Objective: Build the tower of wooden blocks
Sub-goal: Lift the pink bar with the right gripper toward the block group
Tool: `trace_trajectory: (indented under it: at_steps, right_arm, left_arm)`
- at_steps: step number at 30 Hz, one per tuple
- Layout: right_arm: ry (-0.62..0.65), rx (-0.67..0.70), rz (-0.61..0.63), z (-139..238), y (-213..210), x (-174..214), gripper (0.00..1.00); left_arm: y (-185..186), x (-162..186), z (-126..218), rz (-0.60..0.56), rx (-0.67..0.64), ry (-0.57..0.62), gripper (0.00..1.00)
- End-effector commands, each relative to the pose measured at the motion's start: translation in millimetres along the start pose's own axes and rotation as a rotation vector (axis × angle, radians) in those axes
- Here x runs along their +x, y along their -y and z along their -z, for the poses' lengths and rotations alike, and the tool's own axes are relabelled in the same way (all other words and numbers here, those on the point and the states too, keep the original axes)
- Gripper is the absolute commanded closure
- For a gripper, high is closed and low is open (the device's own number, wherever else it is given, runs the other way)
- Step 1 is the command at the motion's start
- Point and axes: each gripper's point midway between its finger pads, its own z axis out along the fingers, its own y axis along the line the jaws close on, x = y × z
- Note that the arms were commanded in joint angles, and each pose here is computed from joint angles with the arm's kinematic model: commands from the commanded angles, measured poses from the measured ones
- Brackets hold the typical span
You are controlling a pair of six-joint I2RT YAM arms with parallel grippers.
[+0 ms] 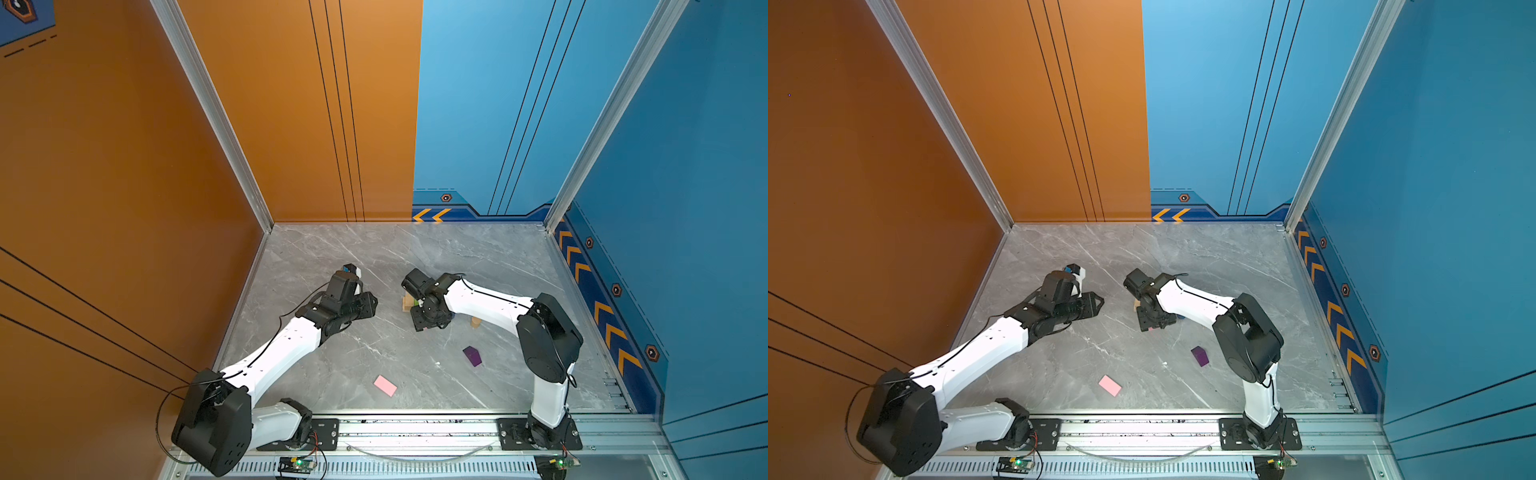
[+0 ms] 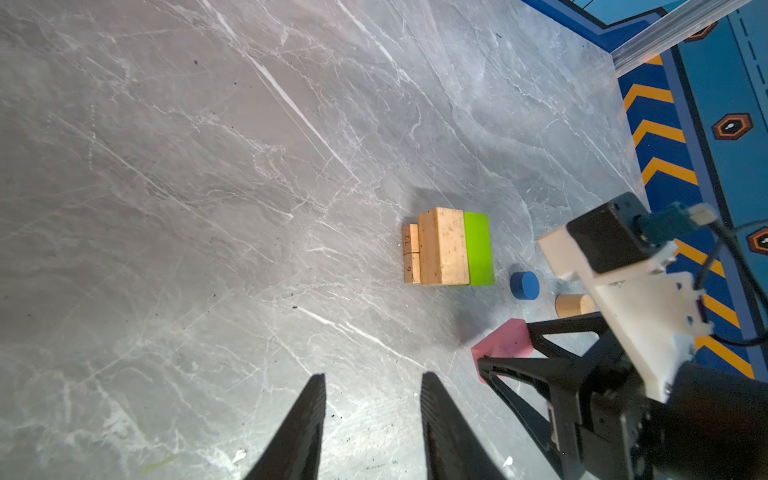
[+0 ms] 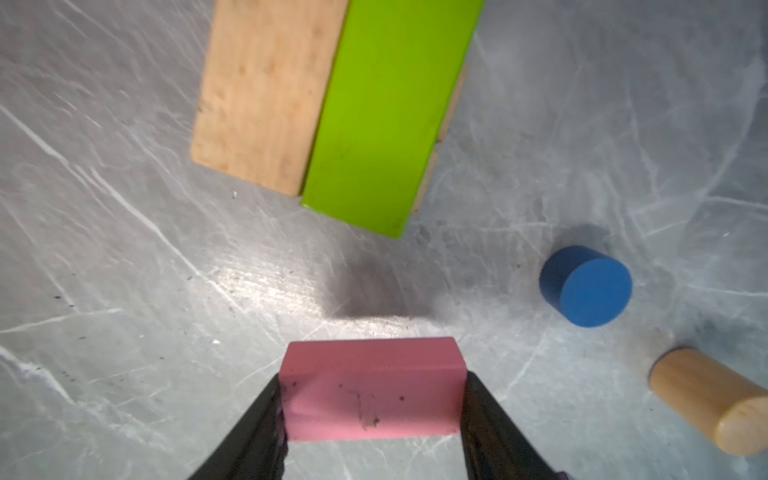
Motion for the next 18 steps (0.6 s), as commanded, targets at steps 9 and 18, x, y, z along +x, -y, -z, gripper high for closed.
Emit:
trace_trajectory:
  at_steps: [9,18]
  right_arm:
    - [0.003,0.035,-0.054,29.8,-0.4,-35.4,0.39]
    - [0.019,0.027,-0.132,25.7,-7.7,-71.6,0.39]
  left_arm:
    - [-4.5,-15.3,10.8,0.022,0.034,0.002,0.60]
    - [-12.0,-28.8,9.6,0.067,0.053,-0.007,0.60]
